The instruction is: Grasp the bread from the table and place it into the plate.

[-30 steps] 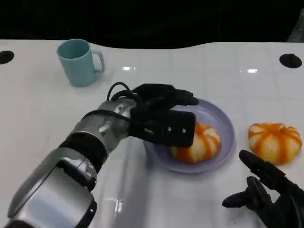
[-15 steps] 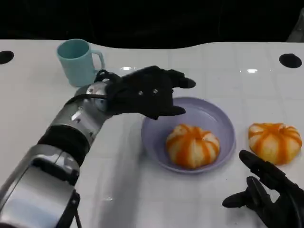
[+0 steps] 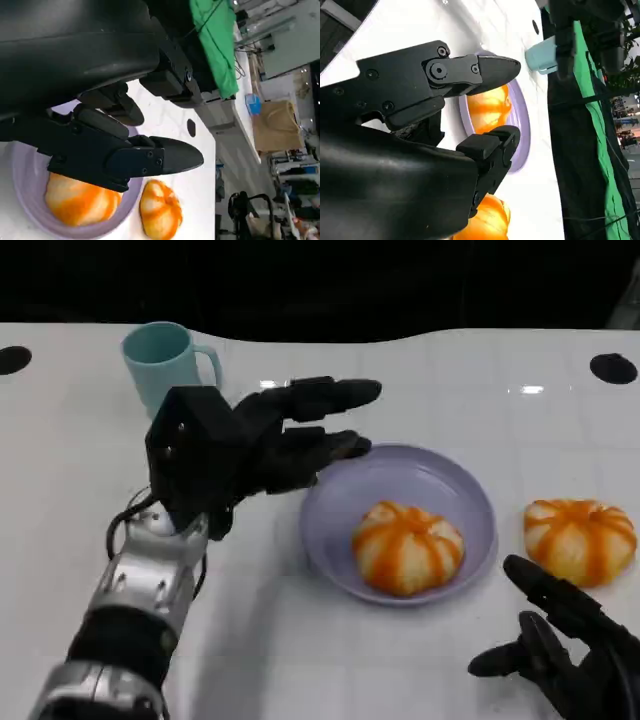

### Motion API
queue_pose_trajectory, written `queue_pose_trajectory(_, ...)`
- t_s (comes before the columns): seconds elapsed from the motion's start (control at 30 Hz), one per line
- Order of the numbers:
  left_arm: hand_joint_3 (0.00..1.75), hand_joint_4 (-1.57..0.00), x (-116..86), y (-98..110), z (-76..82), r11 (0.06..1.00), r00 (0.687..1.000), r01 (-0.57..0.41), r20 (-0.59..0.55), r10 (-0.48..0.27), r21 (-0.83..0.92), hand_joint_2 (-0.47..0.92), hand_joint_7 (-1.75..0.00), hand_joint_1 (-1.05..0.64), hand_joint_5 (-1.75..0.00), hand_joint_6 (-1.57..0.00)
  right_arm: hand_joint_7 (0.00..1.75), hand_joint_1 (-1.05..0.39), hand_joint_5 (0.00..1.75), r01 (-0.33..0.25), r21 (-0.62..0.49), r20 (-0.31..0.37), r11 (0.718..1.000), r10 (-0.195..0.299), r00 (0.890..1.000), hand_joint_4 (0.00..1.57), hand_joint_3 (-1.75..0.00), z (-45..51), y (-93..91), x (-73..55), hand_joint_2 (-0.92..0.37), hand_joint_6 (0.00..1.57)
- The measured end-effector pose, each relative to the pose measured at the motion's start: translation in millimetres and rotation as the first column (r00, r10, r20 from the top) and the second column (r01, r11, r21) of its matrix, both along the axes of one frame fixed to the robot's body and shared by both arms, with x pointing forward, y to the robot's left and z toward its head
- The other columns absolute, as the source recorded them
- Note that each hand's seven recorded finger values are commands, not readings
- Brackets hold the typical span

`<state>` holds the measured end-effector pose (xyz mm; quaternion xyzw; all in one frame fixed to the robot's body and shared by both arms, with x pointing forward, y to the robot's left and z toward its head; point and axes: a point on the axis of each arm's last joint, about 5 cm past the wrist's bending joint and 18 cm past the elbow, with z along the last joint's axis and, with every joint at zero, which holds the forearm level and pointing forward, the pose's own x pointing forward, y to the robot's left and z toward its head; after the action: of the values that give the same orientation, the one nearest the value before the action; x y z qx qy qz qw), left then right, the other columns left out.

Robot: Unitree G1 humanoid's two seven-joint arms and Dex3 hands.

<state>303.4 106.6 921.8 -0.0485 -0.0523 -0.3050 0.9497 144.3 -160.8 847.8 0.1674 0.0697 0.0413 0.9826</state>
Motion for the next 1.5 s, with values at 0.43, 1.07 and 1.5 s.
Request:
queue_pose_trajectory(0.43,0.46,-0.58,-63.9,36.0,-19.9,0.882,0.931,-0.119,-0.361,-0.061,-0.455,0.92,-1.46,-0.54,-1.74,-0.48,0.15,-0.76,1.02,0.003,-0.006,0.002,1.000,-0.003,1.000,0.80,-0.33,1.2,-1.3,-1.6,-0.92,1.08)
queue_pose_trajectory(1.07,0.55,-0.63,-123.6,51.5,-27.9,0.873,0.851,-0.285,-0.524,0.040,-0.396,0.92,-1.74,-0.49,-1.75,-0.39,0.16,-0.75,1.01,0.002,-0.003,-0.007,1.000,-0.002,1.000,0.79,-0.33,2.6,-2.0,-4.7,-0.92,1.07)
queue_pose_trajectory(1.5,0.56,-0.59,-137.5,49.3,-33.1,0.879,0.802,-0.325,-0.593,0.062,-0.348,0.92,-1.74,-0.46,-1.75,-0.34,0.16,-0.76,1.01,0.001,-0.010,-0.019,1.000,-0.001,1.000,0.79,-0.34,3.5,-4.8,-8.2,-0.92,1.07)
